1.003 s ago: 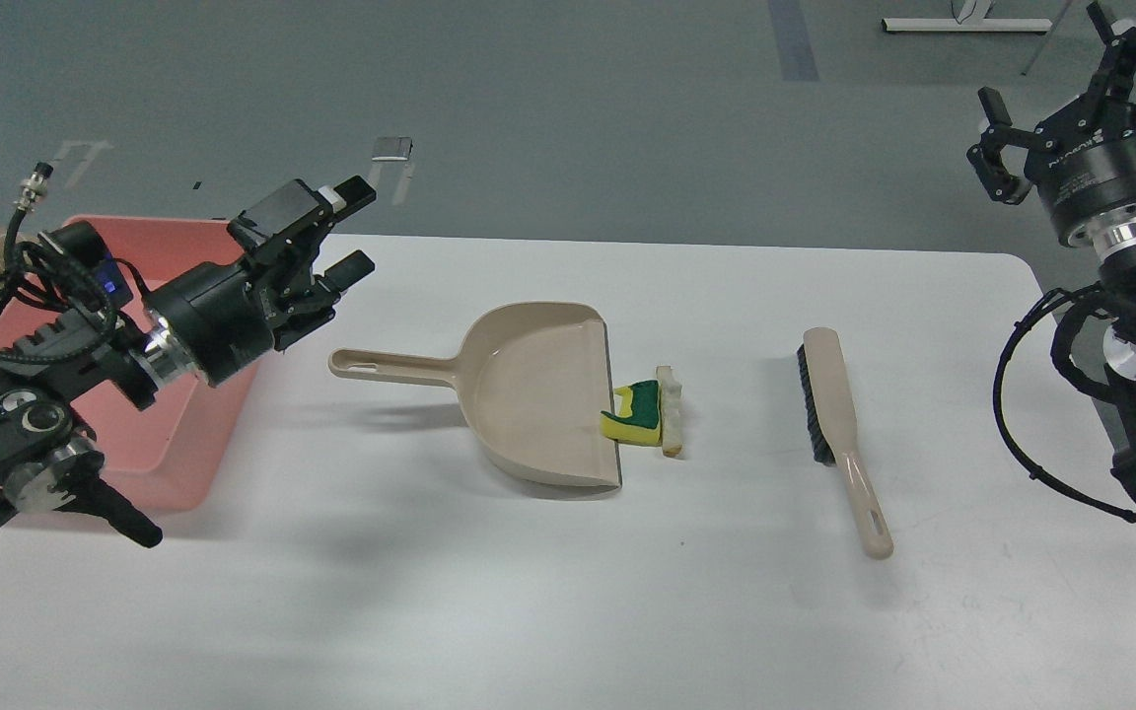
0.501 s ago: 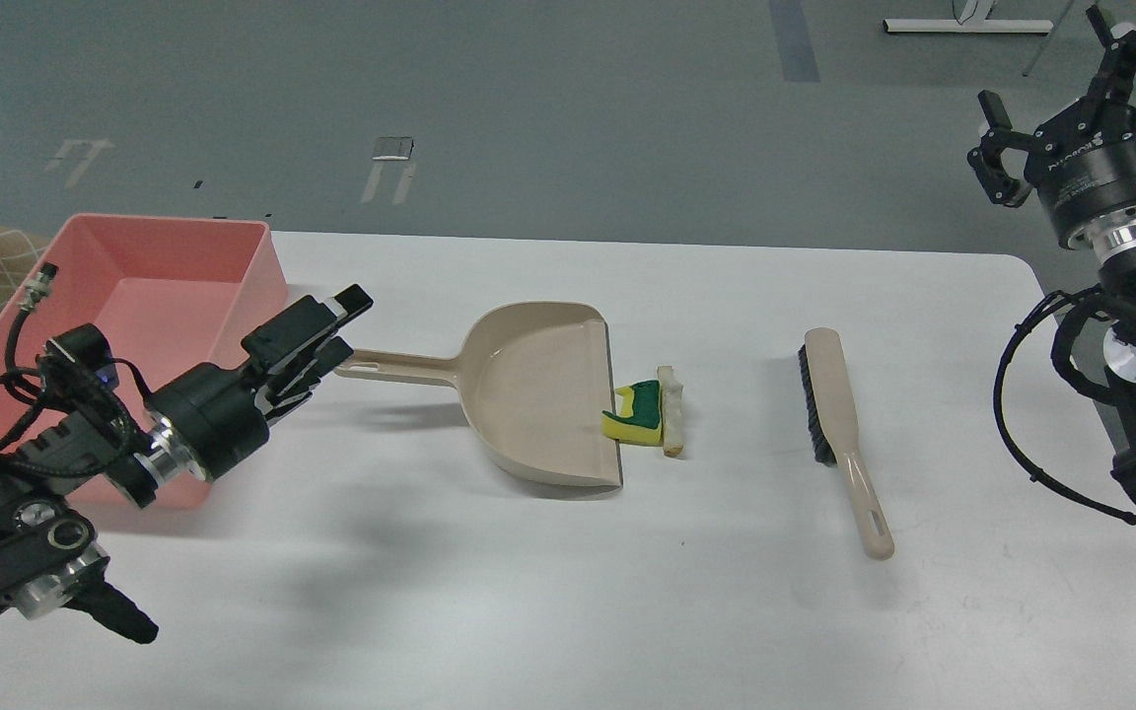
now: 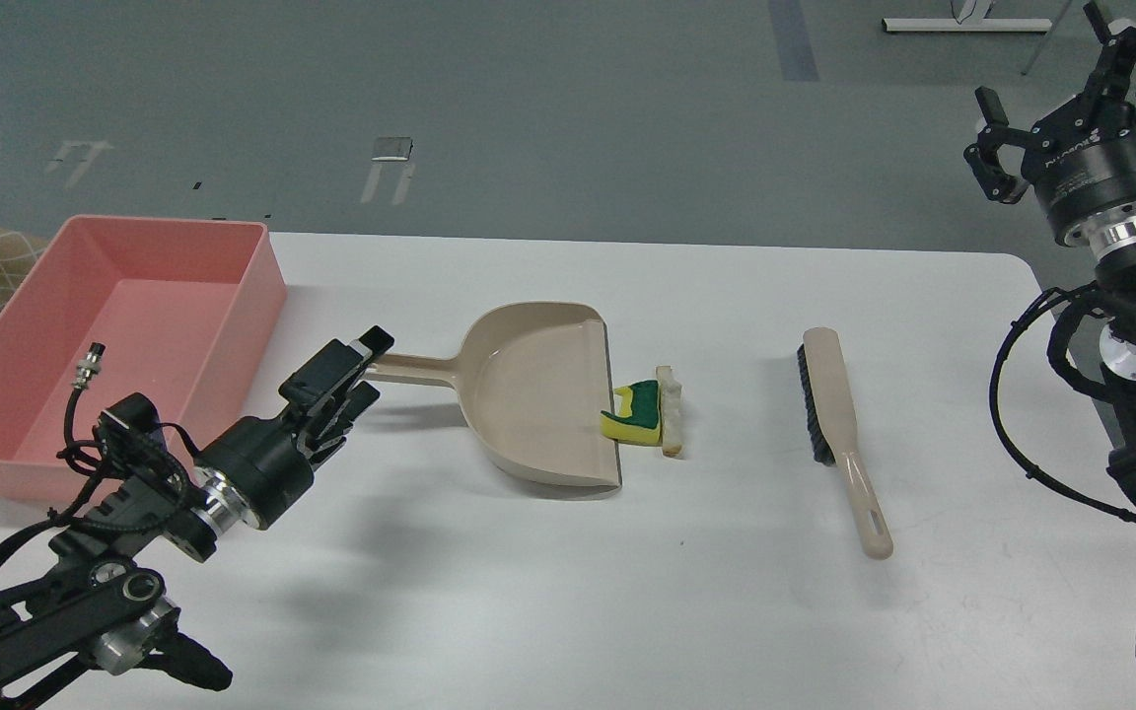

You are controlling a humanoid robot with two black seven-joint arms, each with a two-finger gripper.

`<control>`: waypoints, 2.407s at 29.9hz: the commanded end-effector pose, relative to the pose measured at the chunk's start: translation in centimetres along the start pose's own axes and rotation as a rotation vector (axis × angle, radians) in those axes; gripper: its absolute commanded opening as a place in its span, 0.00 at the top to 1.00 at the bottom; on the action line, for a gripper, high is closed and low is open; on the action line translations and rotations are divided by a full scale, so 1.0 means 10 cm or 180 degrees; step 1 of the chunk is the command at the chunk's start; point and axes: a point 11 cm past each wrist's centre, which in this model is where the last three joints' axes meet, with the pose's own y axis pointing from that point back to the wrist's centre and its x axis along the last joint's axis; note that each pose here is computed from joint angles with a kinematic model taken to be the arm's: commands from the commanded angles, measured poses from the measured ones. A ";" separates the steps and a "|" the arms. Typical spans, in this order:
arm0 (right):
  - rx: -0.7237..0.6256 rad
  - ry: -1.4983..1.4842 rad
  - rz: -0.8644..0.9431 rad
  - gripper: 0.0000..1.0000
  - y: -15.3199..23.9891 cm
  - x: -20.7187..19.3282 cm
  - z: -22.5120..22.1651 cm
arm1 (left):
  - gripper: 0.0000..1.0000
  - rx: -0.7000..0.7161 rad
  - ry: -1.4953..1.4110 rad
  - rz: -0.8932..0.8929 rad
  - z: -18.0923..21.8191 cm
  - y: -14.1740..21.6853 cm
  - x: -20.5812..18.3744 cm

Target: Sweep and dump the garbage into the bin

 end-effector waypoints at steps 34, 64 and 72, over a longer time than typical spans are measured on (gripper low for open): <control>0.0014 -0.0001 -0.0012 0.00 -0.01 -0.01 -0.02 | 0.01 0.0207 0.0370 0.0549 -0.44 -0.23 -0.16; 0.0028 0.0008 -0.0025 0.00 -0.03 -0.03 -0.04 | 0.05 0.0226 0.0415 0.0842 -0.56 -0.51 -0.14; 0.0047 -0.0001 -0.0044 0.00 -0.05 -0.06 -0.06 | 0.11 0.0176 0.0385 0.0863 -0.50 -0.60 -0.11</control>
